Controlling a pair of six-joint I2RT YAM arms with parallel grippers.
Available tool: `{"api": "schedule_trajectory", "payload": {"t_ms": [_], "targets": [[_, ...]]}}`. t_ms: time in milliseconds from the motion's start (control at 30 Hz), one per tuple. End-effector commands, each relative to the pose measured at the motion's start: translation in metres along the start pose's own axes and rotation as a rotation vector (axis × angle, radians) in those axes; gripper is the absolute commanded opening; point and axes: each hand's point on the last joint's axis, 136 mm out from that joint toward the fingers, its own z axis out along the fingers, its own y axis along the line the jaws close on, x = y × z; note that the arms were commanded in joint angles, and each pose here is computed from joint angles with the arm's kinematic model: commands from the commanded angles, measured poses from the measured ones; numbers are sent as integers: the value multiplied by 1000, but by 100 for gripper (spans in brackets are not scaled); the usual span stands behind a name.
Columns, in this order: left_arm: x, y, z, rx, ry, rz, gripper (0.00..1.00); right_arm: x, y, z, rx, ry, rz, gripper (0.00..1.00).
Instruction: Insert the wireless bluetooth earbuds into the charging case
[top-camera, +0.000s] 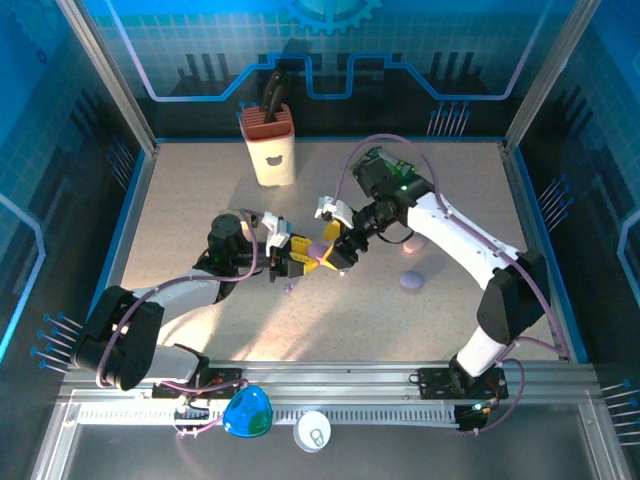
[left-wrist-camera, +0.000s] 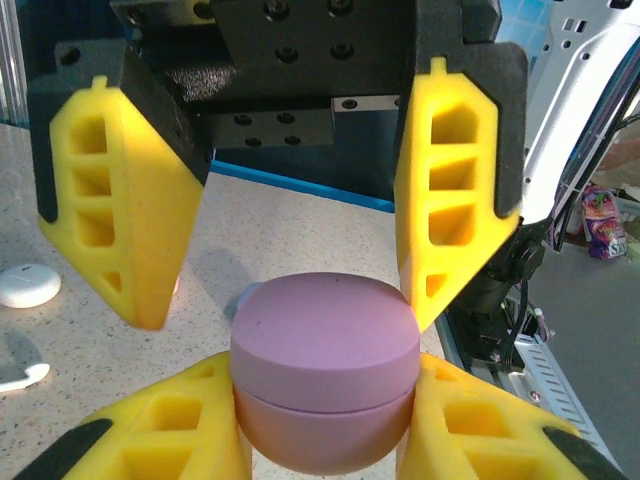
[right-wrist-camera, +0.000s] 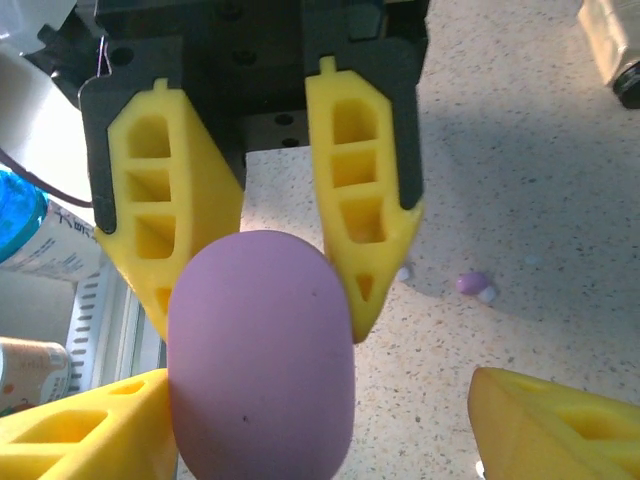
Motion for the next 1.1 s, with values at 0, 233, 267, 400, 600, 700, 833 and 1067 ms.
{"api": "schedule_trajectory", "payload": {"t_ms": [0, 233, 267, 400, 600, 700, 833, 1067], "targets": [[-1, -10, -2, 28, -2, 46, 30, -10, -7, -13, 57, -58, 0, 76], [-2, -9, -2, 26, -1, 56, 30, -16, -19, -24, 119, -110, 17, 76], [-2, -9, -2, 26, -1, 57, 30, -17, -21, -25, 131, -117, 22, 76], [-3, -10, -2, 27, -5, 61, 30, -20, -33, -31, 184, -142, 46, 76], [-5, -10, -3, 23, -13, 74, 31, -24, -39, -35, 203, -165, 56, 76], [-6, -10, -3, 23, -19, 79, 31, -24, -39, -35, 206, -163, 54, 76], [-9, -11, -3, 28, -28, 87, 32, -20, -49, -35, 254, -150, 72, 75], [-12, -10, -3, 26, -35, 91, 32, -18, -34, -22, 148, -112, 60, 64]]}}
